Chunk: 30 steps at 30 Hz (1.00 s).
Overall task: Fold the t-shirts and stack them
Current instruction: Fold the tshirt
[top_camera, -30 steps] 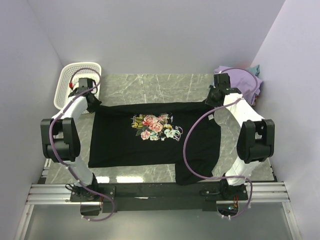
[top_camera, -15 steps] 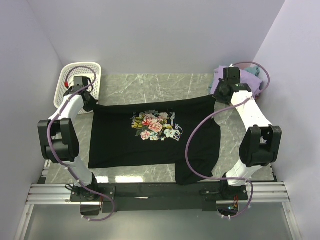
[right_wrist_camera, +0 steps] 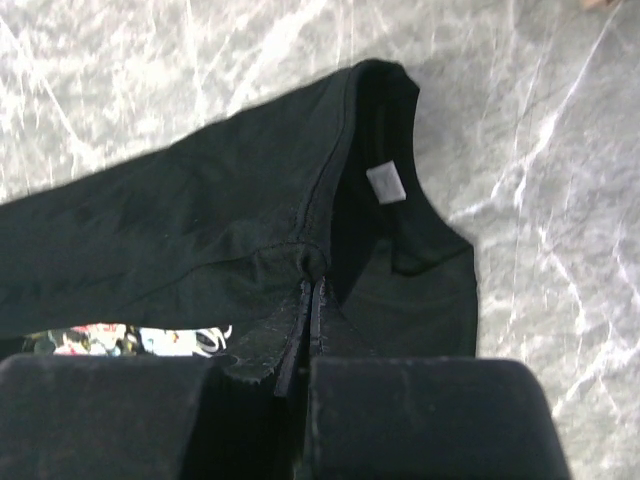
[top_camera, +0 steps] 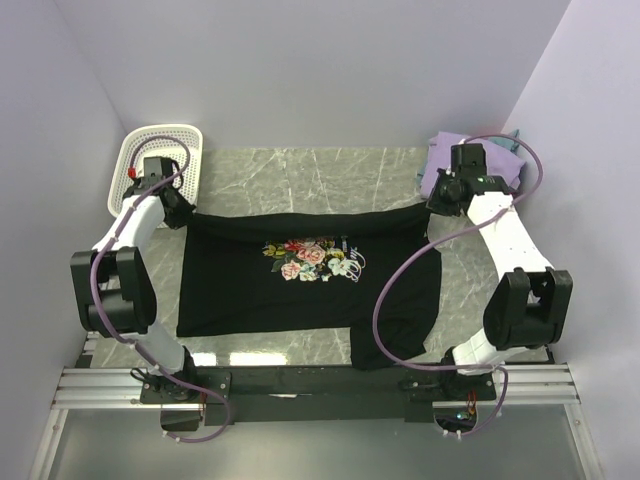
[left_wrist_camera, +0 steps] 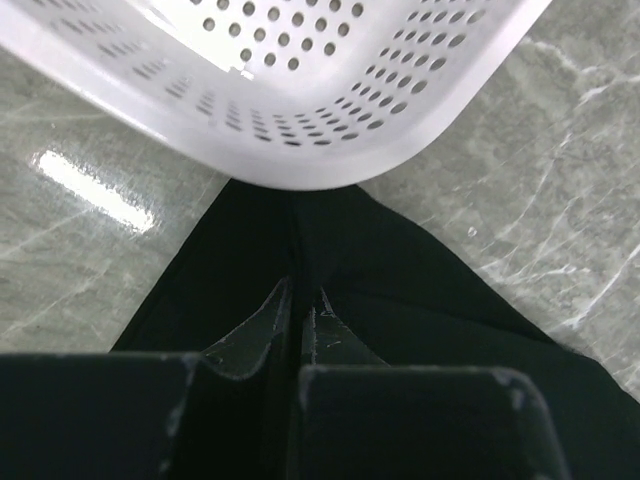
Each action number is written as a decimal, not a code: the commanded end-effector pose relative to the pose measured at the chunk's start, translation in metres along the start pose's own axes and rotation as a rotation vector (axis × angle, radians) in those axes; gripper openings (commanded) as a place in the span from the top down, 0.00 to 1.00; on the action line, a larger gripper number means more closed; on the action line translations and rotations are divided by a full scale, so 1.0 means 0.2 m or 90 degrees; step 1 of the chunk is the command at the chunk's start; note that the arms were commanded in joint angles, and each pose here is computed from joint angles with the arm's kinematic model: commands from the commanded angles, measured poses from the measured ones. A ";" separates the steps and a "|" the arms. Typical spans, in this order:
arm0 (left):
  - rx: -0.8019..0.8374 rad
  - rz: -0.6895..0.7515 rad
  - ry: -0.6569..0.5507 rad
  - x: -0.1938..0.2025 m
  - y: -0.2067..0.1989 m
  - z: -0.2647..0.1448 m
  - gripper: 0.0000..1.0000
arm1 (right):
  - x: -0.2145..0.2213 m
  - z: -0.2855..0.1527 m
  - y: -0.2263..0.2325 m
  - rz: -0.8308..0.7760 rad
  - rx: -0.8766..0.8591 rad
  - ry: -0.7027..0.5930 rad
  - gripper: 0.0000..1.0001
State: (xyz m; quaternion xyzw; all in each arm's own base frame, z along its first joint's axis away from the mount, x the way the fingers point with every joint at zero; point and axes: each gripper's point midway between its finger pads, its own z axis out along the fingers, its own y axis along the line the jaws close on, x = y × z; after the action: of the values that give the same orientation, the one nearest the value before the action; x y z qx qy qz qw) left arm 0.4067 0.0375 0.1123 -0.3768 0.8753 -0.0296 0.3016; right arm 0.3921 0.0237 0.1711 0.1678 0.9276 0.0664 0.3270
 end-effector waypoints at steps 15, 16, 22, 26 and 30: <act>0.000 0.008 0.002 0.04 0.06 -0.05 0.89 | 0.15 -0.08 -0.04 0.005 -0.019 0.024 1.00; -0.006 0.007 0.012 0.08 0.08 -0.03 0.89 | 0.17 -0.06 -0.05 0.007 -0.010 0.028 1.00; -0.017 -0.001 0.038 0.16 0.12 0.06 0.87 | 0.26 0.10 -0.10 0.022 0.022 0.069 1.00; -0.019 -0.004 0.050 0.18 0.11 0.11 0.86 | 0.26 0.18 -0.12 0.030 0.036 0.072 1.00; -0.015 -0.006 0.056 0.16 0.08 0.16 0.85 | 0.26 0.26 -0.14 0.031 0.051 0.082 1.00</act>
State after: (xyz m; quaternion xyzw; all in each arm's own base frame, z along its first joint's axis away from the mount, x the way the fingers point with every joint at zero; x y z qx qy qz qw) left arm 0.3755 0.0312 0.0606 -0.3796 0.8933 -0.0225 0.2395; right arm 0.3592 0.0273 0.0989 0.1844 0.9513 0.0633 0.2390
